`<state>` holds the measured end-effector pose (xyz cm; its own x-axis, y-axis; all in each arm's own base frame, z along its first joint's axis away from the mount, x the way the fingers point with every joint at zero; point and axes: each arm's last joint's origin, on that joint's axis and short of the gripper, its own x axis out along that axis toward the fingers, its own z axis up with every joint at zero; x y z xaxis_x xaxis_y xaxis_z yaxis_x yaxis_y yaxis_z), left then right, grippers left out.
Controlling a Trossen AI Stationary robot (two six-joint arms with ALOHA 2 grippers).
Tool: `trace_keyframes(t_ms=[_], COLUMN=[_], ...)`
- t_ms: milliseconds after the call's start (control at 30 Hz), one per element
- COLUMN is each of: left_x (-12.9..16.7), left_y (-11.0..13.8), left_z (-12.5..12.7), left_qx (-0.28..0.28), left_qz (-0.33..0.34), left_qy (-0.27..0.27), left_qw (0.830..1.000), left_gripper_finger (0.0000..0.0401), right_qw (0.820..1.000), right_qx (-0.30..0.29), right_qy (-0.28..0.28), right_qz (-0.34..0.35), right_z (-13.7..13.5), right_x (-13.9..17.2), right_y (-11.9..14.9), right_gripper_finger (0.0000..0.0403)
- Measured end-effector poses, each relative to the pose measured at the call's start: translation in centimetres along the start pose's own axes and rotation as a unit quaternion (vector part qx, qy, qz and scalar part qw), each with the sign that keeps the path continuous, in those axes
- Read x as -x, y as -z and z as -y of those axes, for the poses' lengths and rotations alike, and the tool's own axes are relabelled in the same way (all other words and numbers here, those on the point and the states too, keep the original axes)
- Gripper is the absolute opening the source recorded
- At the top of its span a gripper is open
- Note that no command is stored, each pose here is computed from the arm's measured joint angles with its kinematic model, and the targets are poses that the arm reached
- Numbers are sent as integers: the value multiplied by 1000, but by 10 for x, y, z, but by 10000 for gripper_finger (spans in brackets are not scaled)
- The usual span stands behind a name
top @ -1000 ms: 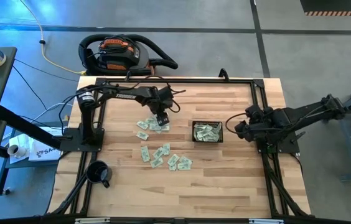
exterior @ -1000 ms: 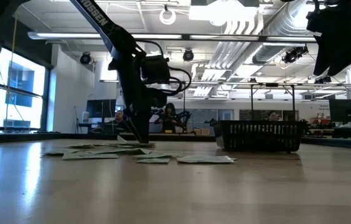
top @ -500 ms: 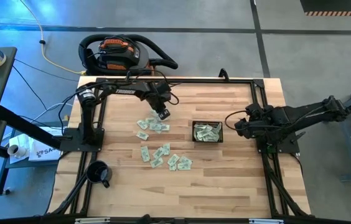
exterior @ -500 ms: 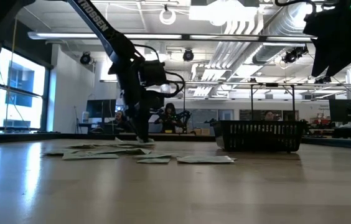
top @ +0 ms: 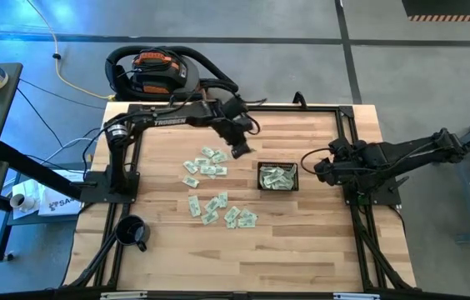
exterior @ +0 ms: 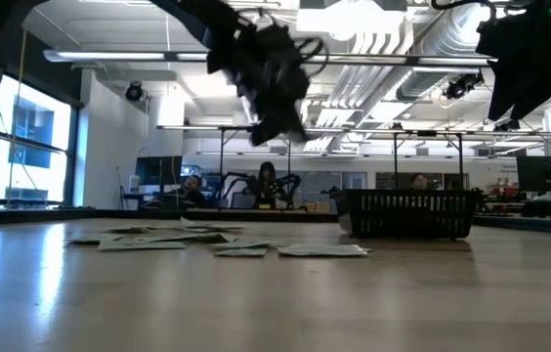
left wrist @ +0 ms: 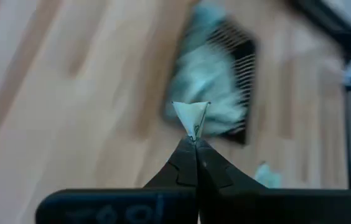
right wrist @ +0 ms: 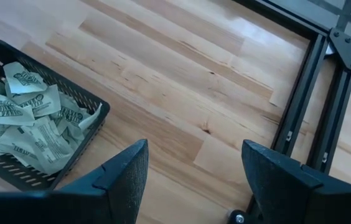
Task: Pick and place Stevia / Truvia into bins
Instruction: Put the green stevia packet into the black bin, then adjust the black bin
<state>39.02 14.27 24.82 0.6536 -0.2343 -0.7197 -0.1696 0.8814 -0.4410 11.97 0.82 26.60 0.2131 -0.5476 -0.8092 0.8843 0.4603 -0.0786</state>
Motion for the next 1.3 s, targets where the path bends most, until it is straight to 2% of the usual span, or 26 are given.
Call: trace_keyframes(t_ms=[133,200,367,467,567,700,800,933,1100,1300], left_x=[-15,-32,-86,-111,-124,-126,-128,-135,-134,-123], left_y=[-7,-9,5,9,12,9,7,11,14,13], left_z=[32,46,58,60,62,69,69,64,62,66], left_qx=[-57,-75,-84,-82,-76,-91,-114,-112,-108,-107], left_qz=[39,59,49,59,59,78,89,78,57,-8], left_qy=[26,37,38,14,-36,-75,-83,-90,-98,-116], left_qw=[997,995,995,995,995,990,986,987,988,987], left_gripper_finger=[28,38,37,29,36,61,74,87,111,140], right_qw=[1000,1000,998,997,997,997,997,997,997,996], right_qx=[3,5,22,23,24,26,25,26,30,41], right_qy=[0,-4,-48,-59,-66,-69,-70,-69,-65,-57], right_qz=[0,1,35,38,32,31,32,35,38,49], right_z=[0,-1,-10,-12,-13,-14,-14,-14,-13,-12], right_x=[0,0,5,7,8,9,9,9,8,8], right_y=[0,0,2,3,5,6,6,6,6,5], right_gripper_finger=[249,249,249,249,249,249,249,249,249,249])
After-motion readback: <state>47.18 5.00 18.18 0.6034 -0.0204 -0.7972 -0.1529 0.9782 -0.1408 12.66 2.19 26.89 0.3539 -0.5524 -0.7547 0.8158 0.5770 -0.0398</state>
